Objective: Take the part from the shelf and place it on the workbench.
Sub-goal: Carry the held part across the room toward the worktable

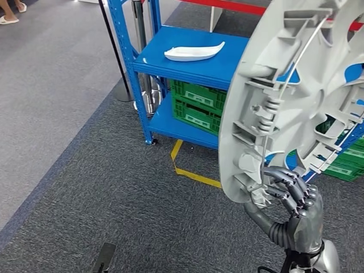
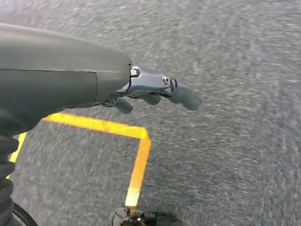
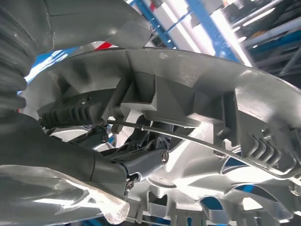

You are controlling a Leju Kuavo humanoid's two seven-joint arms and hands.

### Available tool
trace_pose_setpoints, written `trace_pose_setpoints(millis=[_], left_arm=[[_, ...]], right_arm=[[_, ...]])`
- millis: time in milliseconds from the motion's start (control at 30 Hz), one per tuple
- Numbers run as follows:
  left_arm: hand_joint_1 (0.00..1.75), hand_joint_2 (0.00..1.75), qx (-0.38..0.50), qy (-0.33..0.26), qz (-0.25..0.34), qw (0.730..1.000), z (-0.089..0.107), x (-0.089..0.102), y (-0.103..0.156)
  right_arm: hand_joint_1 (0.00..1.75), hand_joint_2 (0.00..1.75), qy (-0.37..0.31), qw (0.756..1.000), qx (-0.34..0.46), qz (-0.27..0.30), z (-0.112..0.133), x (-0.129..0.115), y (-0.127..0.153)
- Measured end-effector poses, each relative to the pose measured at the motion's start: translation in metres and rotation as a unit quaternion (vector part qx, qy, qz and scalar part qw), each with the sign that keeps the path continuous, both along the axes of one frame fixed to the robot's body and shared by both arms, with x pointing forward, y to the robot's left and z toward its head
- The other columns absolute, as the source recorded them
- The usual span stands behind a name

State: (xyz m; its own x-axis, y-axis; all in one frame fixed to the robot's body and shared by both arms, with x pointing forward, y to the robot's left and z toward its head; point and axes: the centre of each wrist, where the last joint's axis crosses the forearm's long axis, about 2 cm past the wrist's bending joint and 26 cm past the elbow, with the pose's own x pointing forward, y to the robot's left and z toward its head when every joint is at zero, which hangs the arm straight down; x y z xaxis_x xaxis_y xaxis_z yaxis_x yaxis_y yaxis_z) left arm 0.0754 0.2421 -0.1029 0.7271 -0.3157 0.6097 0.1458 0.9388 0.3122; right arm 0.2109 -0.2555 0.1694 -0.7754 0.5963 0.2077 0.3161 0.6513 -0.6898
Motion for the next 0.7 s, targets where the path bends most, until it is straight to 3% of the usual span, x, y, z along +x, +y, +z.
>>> trace_pose_setpoints(millis=[700], left_arm=[[0.00, 1.75, 0.009, 0.004, -0.004, 1.000, 0.000, -0.002, 0.001]], right_arm=[[1.75, 1.75, -0.008, 1.000, 0.004, 0.008, -0.001, 0.000, 0.014]])
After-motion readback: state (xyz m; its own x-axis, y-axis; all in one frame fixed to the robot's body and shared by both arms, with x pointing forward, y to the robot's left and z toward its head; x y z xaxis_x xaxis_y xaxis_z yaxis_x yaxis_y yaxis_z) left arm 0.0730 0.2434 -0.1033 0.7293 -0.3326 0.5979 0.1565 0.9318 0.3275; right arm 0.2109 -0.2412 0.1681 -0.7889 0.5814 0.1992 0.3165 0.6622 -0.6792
